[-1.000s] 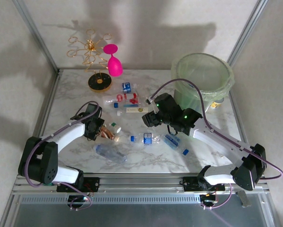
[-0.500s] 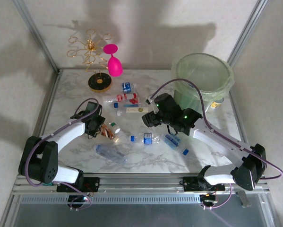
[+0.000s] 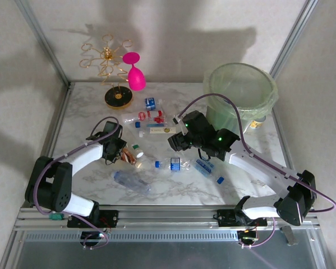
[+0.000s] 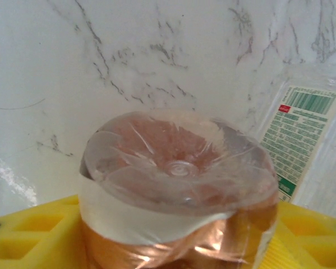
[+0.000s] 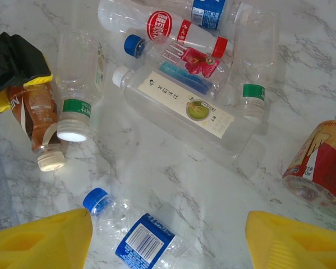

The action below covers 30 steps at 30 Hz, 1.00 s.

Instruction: Put the plastic bottles in the bin

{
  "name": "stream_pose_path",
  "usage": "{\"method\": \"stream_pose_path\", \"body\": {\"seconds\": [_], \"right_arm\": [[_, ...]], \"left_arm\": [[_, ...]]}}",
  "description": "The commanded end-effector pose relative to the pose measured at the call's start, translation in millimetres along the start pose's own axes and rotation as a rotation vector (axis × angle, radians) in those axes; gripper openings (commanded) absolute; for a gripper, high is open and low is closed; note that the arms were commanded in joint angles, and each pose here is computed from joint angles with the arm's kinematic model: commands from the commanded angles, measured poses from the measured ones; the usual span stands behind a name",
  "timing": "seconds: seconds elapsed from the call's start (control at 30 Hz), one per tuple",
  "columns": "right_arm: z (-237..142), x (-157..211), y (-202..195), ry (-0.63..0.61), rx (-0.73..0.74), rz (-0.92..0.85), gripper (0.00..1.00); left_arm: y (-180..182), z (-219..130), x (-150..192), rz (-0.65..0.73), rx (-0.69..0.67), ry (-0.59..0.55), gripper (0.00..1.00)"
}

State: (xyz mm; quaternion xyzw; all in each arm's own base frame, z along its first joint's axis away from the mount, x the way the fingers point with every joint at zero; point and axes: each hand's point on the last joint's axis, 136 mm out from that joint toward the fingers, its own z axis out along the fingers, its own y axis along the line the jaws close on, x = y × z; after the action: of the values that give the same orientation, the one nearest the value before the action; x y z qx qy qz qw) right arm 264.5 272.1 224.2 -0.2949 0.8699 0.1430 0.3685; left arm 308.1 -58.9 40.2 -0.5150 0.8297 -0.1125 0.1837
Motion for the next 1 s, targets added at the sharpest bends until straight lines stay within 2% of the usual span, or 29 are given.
{"method": "stream_pose_path", "body": {"seconds": [0.0, 0.23, 0.37, 0.5, 0.57, 0.63, 0.77, 0.97], "right_arm": [[-13, -14, 3, -0.039, 0.001, 0.013, 0.72], [-27, -33, 5, -0.071, 0.011, 0.053, 0.74], [-42, -50, 17, -0.146, 0.017, 0.087, 0.8], [-56, -64, 35, -0.183, -0.083, 0.06, 0.78], [-61, -74, 42, -0.2, -0.122, 0.074, 0.77], [-71, -84, 59, -0.231, -0.244, 0.079, 0.77], [-90, -103, 83, -0.262, -0.476, 0.114, 0.75], [-113, -118, 93, -0.305, -0.669, 0.146, 0.76]], "left_arm": [[-22, -24, -17, 0.004, 0.065, -0.056, 0.58], [-41, -69, -29, 0.004, 0.149, -0.096, 0.58], [-62, -104, -33, 0.029, 0.273, -0.103, 0.57], [-100, -151, -25, 0.132, 0.486, -0.103, 0.57], [-117, -177, -19, 0.229, 0.585, -0.134, 0.56], [-132, -196, -8, 0.302, 0.695, -0.137, 0.56], [-163, -248, 28, 0.426, 1.024, -0.044, 0.52], [-183, -323, 68, 0.578, 1.346, 0.038, 0.52]]}}
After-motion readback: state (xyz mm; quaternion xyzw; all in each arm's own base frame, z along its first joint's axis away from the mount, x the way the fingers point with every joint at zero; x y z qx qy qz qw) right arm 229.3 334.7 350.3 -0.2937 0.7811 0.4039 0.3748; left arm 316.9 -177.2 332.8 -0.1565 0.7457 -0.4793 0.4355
